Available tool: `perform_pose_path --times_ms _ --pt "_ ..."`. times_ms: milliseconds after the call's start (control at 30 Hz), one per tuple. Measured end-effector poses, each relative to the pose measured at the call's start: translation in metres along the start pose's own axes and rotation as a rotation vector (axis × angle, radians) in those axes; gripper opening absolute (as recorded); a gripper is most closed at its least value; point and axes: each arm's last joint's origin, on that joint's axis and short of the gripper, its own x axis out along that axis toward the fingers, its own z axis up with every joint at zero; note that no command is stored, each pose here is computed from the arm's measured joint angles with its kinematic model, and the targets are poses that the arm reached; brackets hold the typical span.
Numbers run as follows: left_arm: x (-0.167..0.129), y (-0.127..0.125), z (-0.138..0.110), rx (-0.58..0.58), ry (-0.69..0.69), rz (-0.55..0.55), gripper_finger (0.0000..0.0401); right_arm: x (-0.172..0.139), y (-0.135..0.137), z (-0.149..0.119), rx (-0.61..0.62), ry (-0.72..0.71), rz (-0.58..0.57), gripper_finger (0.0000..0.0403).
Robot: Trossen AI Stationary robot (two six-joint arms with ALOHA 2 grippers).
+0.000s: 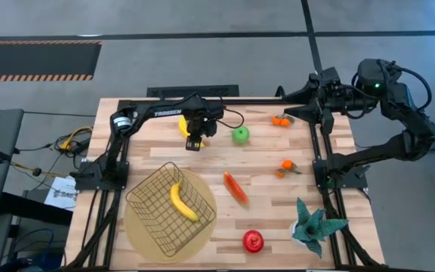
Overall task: Build produce basket
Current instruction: Put the yellow banana into the gold wire basket
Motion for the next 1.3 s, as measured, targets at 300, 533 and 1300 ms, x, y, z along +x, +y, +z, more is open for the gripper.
perform_pose_path --times_ms 300,533,1300 --pt "0.01 0.002 0.002 0.084 0.062 0.033 0.0199 -0.001 0.0 0.0 0.003 0.001 0.001 0.024" --pt "0.028 0.005 0.005 0.148 0.122 0.035 0.0233 -0.001 0.0 0.0 0.003 0.002 0.004 0.024" --pt "-0.021 0.013 0.017 -0.057 0.135 0.093 0.0103 -0.001 0.0 -0.001 0.004 0.007 0.001 0.024"
